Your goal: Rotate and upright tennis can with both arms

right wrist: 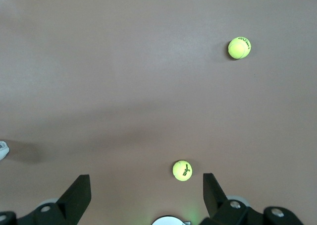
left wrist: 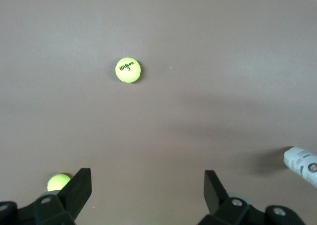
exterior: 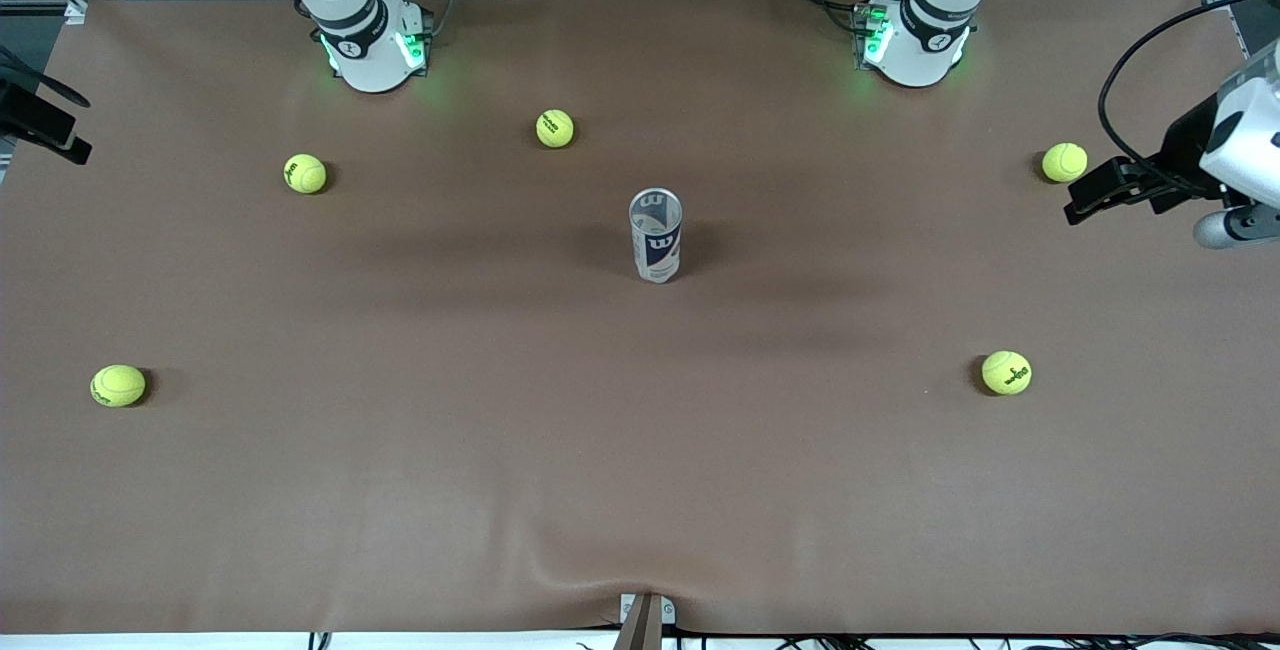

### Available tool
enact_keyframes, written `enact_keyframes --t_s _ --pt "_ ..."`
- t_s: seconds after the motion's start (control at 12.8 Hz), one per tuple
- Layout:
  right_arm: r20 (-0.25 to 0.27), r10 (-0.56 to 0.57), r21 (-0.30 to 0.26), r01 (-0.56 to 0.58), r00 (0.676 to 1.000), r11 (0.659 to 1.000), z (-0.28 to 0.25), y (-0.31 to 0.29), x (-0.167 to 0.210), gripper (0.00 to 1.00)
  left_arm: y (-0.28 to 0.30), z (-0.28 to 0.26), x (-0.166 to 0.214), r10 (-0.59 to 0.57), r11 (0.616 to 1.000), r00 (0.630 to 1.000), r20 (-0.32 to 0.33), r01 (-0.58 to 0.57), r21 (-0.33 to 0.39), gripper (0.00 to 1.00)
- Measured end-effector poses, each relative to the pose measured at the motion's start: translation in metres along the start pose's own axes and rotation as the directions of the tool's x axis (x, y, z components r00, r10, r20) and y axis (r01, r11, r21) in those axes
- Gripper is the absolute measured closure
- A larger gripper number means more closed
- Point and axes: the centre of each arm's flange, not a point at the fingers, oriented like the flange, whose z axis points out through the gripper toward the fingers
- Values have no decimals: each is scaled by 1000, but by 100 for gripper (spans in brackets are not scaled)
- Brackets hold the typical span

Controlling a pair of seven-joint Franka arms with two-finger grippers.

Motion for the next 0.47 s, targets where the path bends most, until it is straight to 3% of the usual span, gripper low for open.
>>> enact_keyframes --t_s 0.47 --pt "0 0 0 0 1000 1000 0 0 0 0 -30 -3 4 7 1000 1000 -6 -7 1 0"
